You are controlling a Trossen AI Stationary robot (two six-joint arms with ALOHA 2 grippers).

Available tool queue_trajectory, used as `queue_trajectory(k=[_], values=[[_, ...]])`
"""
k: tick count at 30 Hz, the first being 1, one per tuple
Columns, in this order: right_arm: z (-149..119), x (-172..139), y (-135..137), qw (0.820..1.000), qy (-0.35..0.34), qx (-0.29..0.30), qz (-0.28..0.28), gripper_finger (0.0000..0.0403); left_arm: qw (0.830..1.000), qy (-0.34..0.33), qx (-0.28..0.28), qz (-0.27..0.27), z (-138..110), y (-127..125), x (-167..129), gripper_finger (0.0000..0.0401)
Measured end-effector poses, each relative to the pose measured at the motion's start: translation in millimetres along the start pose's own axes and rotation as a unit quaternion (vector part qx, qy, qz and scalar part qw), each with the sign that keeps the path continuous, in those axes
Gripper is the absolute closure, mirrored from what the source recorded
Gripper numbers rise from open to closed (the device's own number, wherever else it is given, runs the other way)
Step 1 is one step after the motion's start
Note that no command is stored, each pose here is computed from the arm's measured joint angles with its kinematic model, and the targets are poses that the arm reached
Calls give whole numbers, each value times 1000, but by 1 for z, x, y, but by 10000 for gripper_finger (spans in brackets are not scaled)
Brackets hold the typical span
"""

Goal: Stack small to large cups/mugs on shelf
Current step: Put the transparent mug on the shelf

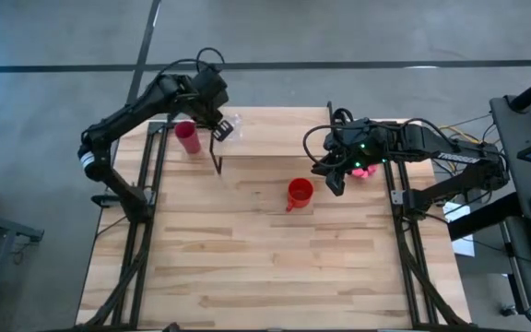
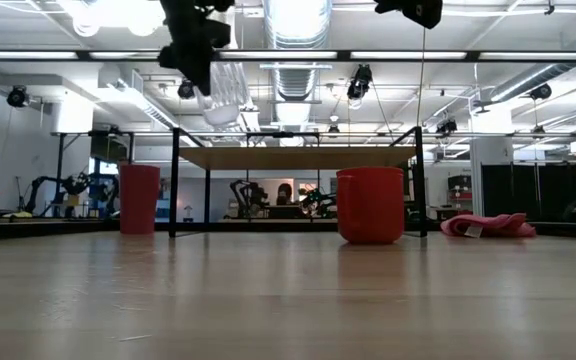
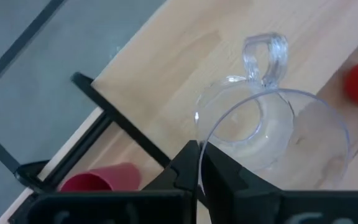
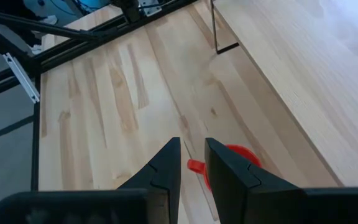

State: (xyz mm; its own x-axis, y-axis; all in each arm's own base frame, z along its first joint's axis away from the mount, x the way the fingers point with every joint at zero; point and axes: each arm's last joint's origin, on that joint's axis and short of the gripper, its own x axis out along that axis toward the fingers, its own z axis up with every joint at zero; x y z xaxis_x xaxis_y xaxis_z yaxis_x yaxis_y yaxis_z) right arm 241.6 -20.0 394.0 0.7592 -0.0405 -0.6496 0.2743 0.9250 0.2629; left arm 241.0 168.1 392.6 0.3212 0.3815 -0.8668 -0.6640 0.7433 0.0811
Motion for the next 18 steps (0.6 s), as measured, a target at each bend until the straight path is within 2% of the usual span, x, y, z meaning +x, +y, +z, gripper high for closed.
queue_trajectory(k=[10, 14, 18], values=[[0, 0, 0, 1000, 0, -2, -1, 335, 999, 40, 13, 8, 8, 3, 30, 401], [0, 0, 0, 1000, 0, -1, -1, 335, 999, 40, 8, 11, 8, 7, 31, 401], [0, 0, 0, 1000, 0, -1, -1, 335, 999, 43, 30, 12, 8, 10, 31, 401]])
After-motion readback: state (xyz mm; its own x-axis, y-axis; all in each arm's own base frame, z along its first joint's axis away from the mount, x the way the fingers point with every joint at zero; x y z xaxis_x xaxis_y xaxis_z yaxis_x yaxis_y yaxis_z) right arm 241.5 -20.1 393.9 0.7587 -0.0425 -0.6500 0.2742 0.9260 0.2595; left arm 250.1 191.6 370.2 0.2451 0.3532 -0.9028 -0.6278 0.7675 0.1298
